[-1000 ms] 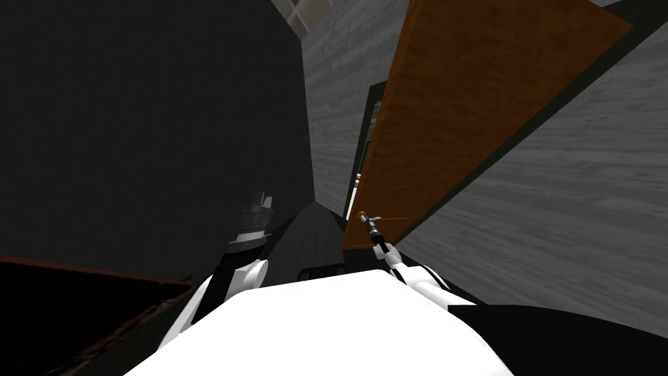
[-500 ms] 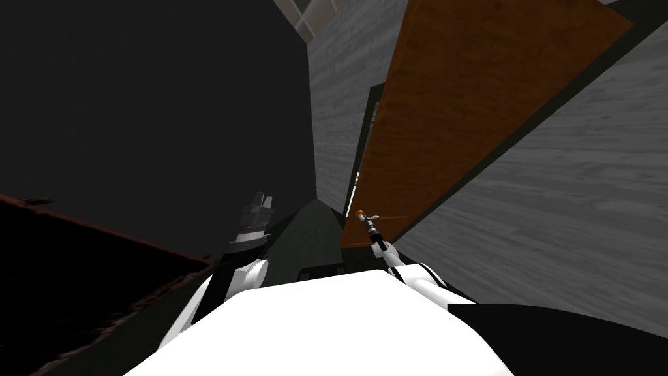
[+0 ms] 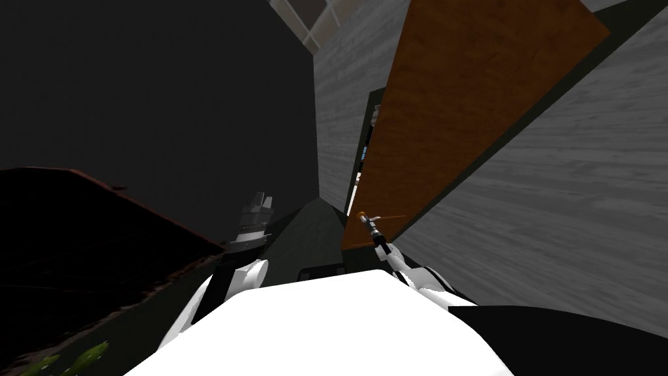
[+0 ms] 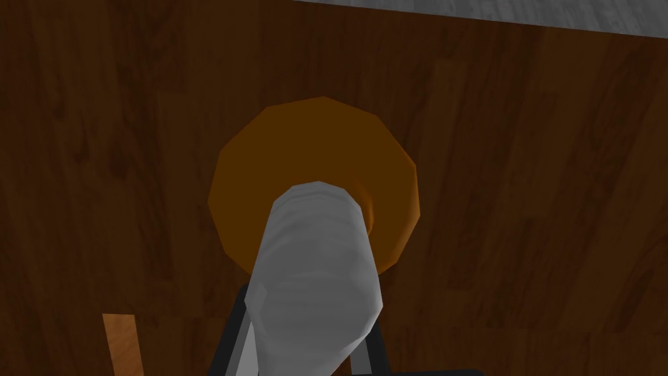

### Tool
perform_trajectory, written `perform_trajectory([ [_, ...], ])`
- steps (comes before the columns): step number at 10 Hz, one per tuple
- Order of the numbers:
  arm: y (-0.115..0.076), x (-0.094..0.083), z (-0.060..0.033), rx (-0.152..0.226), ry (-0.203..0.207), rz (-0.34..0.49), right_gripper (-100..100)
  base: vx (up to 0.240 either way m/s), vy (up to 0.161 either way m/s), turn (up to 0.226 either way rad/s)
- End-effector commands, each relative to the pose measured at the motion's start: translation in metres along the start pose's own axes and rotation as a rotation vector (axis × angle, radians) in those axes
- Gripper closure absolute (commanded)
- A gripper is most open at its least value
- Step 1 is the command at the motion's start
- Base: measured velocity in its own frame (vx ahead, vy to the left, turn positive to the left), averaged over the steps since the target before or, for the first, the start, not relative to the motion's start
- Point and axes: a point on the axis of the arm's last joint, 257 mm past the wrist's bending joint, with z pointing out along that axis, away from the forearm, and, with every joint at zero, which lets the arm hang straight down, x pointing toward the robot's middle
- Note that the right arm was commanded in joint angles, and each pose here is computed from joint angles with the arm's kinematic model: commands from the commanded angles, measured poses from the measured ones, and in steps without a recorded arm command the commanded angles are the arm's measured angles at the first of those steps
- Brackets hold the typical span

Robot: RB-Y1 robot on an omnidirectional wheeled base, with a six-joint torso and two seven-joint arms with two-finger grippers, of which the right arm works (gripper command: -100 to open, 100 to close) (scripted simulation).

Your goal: Pull the door open

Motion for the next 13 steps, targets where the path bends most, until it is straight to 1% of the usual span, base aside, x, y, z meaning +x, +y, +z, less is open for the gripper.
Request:
perform_trajectory([
  [1, -0.002, 0.001, -0.0057, -0.003, 0.017, 0.000, 100, -0.132, -0.035, 0.060],
  [2, -0.002, -0.001, -0.0111, -0.005, 0.030, 0.000, 100, -0.148, -0.052, 0.105],
  [3, -0.002, -0.002, -0.0138, -0.005, 0.037, 0.000, 100, -0.141, -0.083, 0.096],
  [6, -0.002, -0.005, -0.0266, -0.007, 0.071, 0.000, 100, -0.162, -0.085, 0.116],
  [7, -0.002, -0.004, -0.0232, -0.006, 0.063, 0.001, 100, -0.074, -0.030, 0.026],
  [8, -0.004, -0.007, -0.0350, -0.007, 0.081, 0.002, 100, -0.107, -0.058, 0.139],
  [9, -0.004, -0.007, -0.0350, -0.007, 0.081, 0.002, 100, -0.139, -0.083, 0.098],
  [10, -0.004, -0.009, -0.0417, -0.009, 0.091, 0.001, 100, -0.139, -0.066, 0.119],
  [11, -0.004, -0.009, -0.0417, -0.009, 0.091, 0.001, 100, -0.105, -0.043, 0.040],
  [12, -0.004, -0.011, -0.0492, -0.011, 0.103, 0.001, 100, -0.099, -0.043, 0.089],
  [13, -0.004, -0.012, -0.0531, -0.012, 0.109, 0.000, 100, -0.129, -0.062, 0.108],
])
